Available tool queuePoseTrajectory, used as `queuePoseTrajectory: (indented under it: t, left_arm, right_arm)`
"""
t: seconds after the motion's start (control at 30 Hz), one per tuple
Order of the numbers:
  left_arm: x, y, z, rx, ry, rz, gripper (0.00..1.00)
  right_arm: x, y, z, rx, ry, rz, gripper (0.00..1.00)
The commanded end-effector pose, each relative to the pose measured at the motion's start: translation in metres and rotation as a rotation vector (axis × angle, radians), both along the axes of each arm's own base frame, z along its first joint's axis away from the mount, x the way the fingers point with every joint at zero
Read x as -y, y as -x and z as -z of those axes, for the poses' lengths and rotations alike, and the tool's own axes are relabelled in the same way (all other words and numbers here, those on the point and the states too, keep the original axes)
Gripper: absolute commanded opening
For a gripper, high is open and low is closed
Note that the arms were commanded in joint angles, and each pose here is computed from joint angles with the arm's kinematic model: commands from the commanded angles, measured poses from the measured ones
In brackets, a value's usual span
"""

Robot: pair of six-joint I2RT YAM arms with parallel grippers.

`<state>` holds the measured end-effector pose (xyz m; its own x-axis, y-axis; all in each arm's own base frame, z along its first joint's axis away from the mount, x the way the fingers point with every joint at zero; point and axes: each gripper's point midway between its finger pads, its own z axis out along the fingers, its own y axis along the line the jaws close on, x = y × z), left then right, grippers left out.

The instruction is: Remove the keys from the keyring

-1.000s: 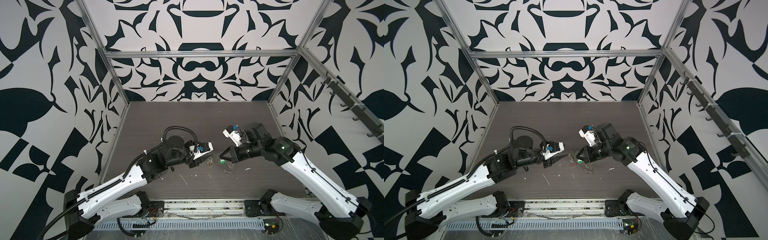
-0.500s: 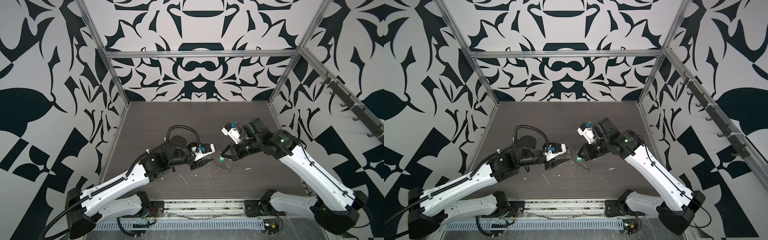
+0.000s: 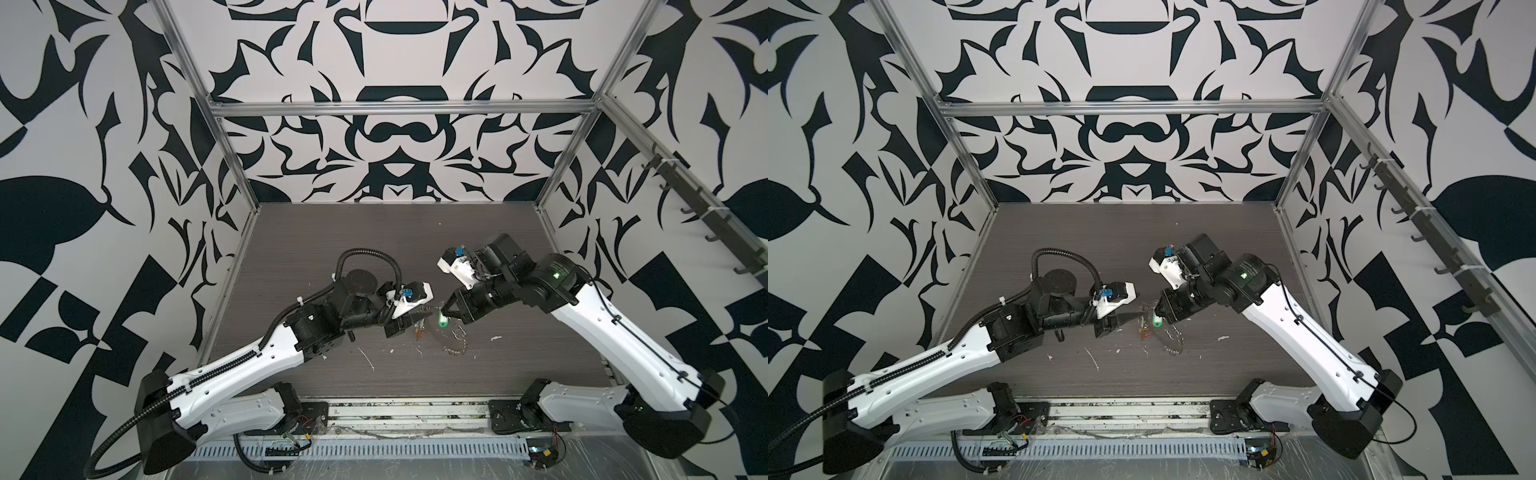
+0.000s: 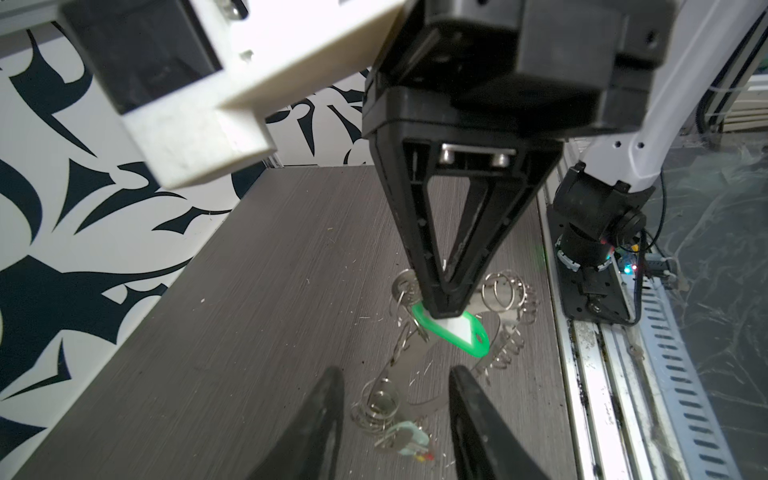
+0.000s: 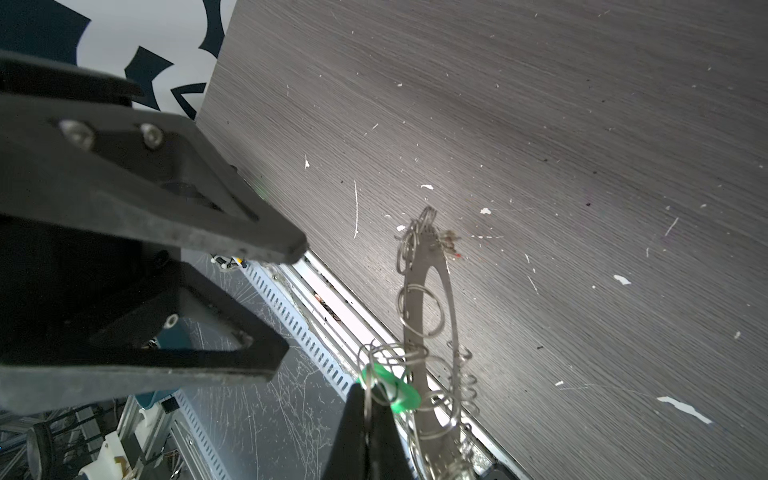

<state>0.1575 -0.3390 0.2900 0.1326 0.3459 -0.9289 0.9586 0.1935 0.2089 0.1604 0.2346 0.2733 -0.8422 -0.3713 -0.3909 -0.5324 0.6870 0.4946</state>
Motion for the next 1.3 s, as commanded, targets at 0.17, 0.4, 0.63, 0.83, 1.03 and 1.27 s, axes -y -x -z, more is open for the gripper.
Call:
queuePoseTrajectory:
  t: [0.17, 0.4, 0.63, 0.83, 1.03, 1.27]
  left_arm:
    - [0.008, -0.002, -0.014, 0.0, 0.062, 0.006, 0.48]
    - [0.011, 0.0, -0.007, -0.014, 0.051, 0.024, 0.4]
    - [0.012, 0.001, -0.001, -0.028, 0.038, 0.031, 0.39]
    - [0.014, 0.004, 0.002, -0.036, 0.031, 0.053, 0.36]
    - [0.014, 0.005, 0.006, -0.048, 0.021, 0.06, 0.33]
    - [0.015, 0.005, 0.01, -0.068, 0.014, 0.052, 0.29]
  right_arm:
    - [-0.006, -0.004, -0.014, 0.087, 0.011, -0.044, 0.0]
    - [-0.01, -0.003, -0.019, 0.111, 0.002, -0.054, 0.0]
    - [-0.01, 0.0, -0.024, 0.127, -0.002, -0.06, 0.0]
    - [-0.012, 0.002, -0.025, 0.133, -0.006, -0.068, 0.0]
    - [-0.013, 0.003, -0.025, 0.135, -0.007, -0.074, 0.0]
    - [-0.015, 0.005, -0.025, 0.138, -0.012, -0.079, 0.0]
